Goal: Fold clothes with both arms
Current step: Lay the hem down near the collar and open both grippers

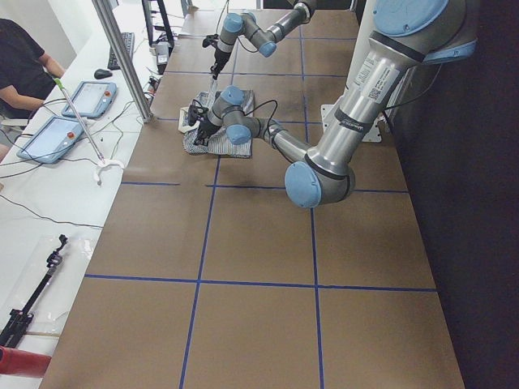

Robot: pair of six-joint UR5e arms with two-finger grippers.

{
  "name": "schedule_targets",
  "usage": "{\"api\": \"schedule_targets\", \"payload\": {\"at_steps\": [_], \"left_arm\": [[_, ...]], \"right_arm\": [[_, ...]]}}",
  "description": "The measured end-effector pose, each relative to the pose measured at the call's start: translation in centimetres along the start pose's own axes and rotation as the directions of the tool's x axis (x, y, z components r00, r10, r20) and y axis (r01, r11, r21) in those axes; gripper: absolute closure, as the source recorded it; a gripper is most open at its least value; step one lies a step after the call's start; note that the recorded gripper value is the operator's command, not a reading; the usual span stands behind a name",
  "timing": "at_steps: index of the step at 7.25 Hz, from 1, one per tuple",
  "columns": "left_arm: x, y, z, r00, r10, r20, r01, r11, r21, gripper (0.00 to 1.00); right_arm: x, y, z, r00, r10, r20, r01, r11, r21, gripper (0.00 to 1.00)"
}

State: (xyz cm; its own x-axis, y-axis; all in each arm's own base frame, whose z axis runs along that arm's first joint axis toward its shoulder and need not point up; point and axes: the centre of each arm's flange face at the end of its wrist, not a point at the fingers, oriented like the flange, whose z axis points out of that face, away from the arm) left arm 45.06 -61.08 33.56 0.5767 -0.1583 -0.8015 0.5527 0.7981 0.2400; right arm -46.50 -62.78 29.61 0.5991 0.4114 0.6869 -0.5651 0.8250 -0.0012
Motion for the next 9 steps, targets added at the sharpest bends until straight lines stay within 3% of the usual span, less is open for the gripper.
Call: {"api": "schedule_targets", "payload": {"at_steps": [3, 8, 9], "left_arm": [[0.0, -0.2, 3.0, 1.000, 0.000, 0.015, 0.000, 1.000, -0.001, 1.00], [0.6, -0.2, 4.3, 1.000, 0.000, 0.009, 0.000, 1.000, 0.000, 1.00], [0.6, -0.2, 4.5, 1.000, 0.000, 0.012, 0.000, 1.000, -0.001, 0.86]], "right_arm": [[-2.0, -1.1, 2.7, 0.999, -0.016, -0.050, 0.017, 1.000, 0.017, 1.00], [-2.4, -1.6, 6.0, 0.997, -0.041, -0.073, 0.042, 0.999, 0.024, 1.00], [-2.4, -1.6, 6.2, 0.996, -0.044, -0.077, 0.046, 0.999, 0.024, 0.64]]}}
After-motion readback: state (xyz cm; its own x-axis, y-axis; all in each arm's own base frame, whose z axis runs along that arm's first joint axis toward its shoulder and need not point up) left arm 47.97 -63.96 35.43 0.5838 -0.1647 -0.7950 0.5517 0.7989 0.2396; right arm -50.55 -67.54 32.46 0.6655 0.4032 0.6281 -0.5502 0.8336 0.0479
